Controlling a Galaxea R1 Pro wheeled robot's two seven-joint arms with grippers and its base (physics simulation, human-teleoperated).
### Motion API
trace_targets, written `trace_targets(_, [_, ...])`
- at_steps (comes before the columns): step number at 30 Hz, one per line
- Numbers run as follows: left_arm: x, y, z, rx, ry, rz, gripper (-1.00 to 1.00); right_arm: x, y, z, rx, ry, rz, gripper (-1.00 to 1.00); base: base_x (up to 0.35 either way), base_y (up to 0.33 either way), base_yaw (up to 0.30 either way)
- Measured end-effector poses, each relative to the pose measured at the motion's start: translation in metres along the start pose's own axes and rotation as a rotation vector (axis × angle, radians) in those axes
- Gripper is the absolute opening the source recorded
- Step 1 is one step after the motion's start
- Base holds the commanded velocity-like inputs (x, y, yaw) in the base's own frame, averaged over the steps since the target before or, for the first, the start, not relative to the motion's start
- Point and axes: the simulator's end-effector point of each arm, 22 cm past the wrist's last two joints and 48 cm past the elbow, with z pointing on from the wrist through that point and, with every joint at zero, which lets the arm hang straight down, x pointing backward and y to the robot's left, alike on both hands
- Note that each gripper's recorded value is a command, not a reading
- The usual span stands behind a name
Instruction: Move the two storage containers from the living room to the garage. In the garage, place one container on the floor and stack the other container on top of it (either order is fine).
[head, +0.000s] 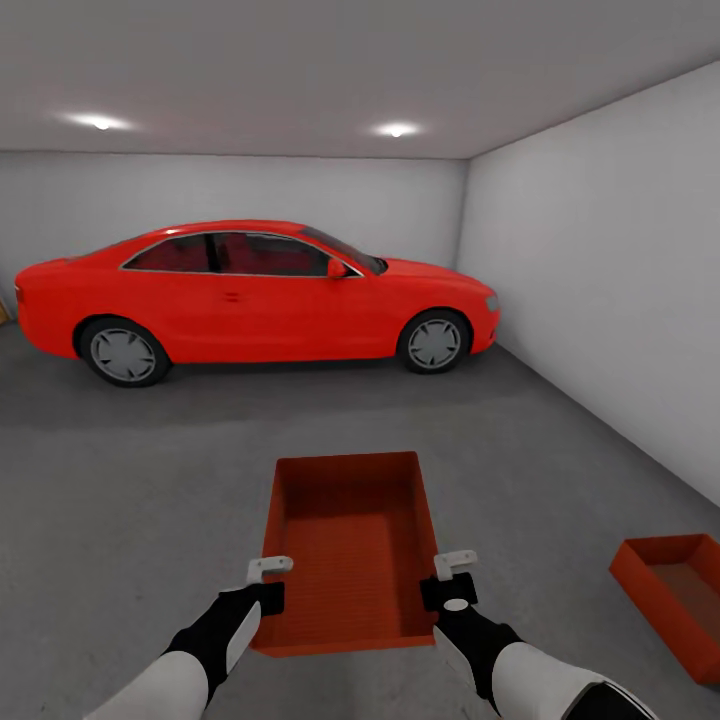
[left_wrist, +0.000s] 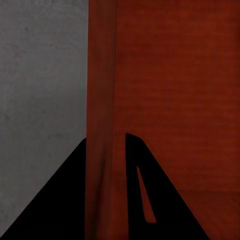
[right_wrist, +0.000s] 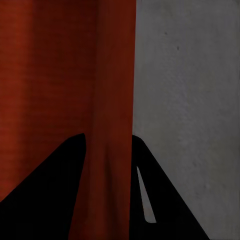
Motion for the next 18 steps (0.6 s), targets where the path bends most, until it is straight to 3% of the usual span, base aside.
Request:
trace_targets(6, [-0.0001, 0.0, 0.0, 0.0, 0.0, 0.0, -1.0, 0.0, 0.0, -0.0001, 0.0, 0.0, 0.0, -1.0, 0.319, 0.0, -0.072])
trace_targets(18, [-0.0001, -0.0002, 0.0, 0.0, 0.0, 0.0, -1.0, 0.0, -0.0002, 0.0, 0.0, 0.0, 0.0, -1.0, 0.319, 0.0, -0.244])
